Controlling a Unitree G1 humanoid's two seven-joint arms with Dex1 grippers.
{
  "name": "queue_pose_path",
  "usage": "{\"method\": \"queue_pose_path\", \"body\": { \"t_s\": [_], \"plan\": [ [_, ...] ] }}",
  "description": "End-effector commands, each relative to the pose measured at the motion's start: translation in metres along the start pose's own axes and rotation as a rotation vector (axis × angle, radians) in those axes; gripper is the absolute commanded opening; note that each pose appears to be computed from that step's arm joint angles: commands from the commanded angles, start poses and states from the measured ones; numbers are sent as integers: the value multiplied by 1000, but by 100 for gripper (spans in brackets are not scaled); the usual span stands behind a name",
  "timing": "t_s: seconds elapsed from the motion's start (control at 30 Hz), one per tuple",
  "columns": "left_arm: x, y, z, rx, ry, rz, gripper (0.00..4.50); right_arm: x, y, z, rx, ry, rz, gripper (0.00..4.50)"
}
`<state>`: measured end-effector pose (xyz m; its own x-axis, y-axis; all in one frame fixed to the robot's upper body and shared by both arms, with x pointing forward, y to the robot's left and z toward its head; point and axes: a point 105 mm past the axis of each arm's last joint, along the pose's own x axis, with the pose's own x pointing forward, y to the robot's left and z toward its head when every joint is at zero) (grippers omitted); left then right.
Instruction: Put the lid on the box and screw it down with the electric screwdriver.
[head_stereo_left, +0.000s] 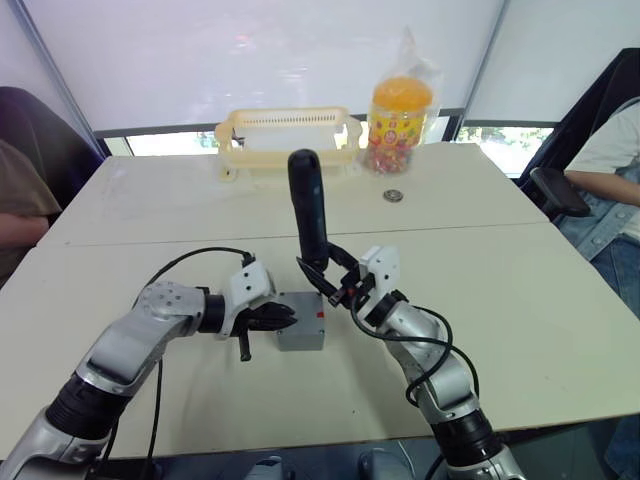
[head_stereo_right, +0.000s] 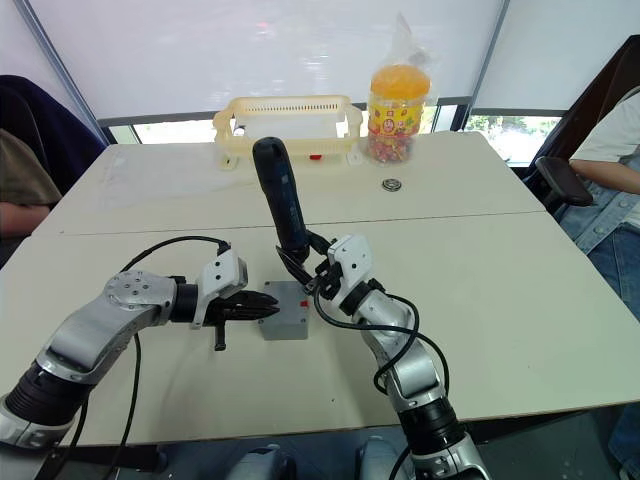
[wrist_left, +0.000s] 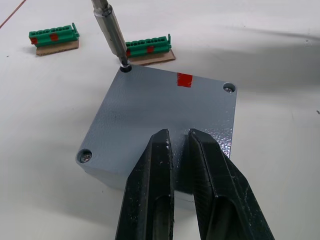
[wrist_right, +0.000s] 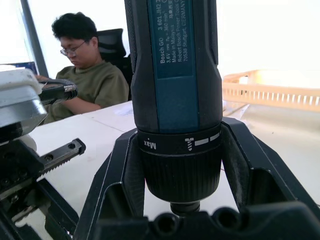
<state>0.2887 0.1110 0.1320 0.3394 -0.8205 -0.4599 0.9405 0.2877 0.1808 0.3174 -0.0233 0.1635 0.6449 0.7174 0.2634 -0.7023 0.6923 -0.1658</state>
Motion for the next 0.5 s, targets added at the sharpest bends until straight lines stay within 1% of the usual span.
{"method": "queue_pose_path", "body": {
  "t_s": [0.03, 0.27, 0.5],
  "plan": [
    [0, -2, -6, -10, 29, -2, 56, -8, 4, -31, 54, 120, -9, 173],
    [1, -2, -6, -12, 31, 0, 56, -12, 1, -39, 91, 141, -36, 173],
    [1, -1, -7, -13, 31, 4, 56, -9, 2, -37, 123, 121, -51, 173]
  ]
}}
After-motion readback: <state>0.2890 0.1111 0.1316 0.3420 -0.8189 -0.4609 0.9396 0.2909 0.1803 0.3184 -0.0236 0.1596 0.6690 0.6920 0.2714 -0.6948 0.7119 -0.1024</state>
